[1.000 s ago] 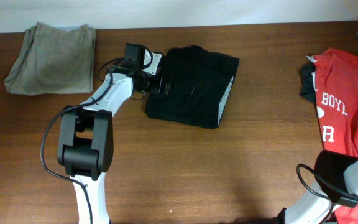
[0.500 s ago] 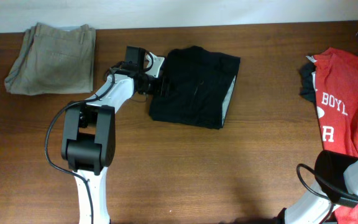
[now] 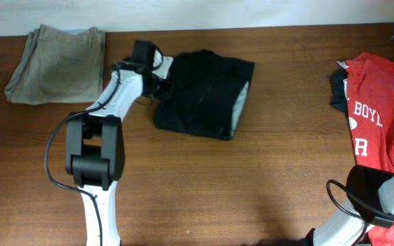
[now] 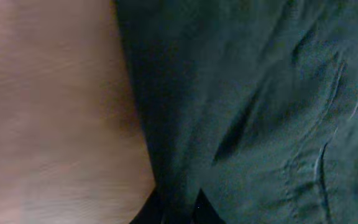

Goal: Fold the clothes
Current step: 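Carry the folded shorts with the left gripper to the top-left corner, then lower the shorts onto the khaki pants with the left gripper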

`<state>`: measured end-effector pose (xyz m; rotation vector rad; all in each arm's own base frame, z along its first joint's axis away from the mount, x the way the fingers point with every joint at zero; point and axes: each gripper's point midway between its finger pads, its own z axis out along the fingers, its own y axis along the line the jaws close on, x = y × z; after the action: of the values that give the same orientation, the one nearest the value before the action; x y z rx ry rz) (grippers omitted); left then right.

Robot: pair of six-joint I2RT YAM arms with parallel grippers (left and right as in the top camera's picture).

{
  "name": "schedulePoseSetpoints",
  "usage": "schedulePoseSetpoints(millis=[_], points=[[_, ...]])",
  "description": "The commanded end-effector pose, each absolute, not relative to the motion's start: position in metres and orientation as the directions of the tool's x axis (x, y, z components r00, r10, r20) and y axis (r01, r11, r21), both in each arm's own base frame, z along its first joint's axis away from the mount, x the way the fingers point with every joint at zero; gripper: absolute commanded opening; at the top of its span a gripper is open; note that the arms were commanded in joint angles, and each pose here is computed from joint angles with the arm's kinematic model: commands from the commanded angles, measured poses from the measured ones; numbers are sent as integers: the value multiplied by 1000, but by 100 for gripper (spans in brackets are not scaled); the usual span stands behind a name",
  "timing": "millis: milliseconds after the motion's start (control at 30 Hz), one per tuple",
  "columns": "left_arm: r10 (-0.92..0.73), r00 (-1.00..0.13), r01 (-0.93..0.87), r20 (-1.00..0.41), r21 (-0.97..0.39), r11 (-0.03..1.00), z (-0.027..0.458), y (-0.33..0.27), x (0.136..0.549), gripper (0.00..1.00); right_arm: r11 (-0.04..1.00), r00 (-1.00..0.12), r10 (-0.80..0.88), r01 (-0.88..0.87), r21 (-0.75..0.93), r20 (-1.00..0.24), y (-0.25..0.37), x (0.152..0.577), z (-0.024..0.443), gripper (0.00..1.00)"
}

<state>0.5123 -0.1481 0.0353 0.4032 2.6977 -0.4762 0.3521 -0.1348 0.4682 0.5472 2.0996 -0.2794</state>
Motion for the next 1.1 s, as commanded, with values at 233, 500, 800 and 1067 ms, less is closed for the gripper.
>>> schedulePoseSetpoints(millis=[233, 500, 800, 1067], points=[[164, -841, 192, -515, -1, 981, 74, -41, 573, 7, 866, -480, 277, 500, 0, -832, -138, 349, 468, 99], [166, -797, 136, -580, 95, 986, 94, 9, 594, 5, 866, -481, 277, 499, -1, -832, -138, 349, 468, 99], [155, -735, 53, -661, 172, 984, 154, 33, 615, 3, 866, -481, 277, 499, -1, -832, -138, 349, 468, 99], [103, -731, -15, -675, 168, 986, 169, 69, 613, 3, 866, -481, 277, 499, -1, -832, -138, 349, 468, 99]])
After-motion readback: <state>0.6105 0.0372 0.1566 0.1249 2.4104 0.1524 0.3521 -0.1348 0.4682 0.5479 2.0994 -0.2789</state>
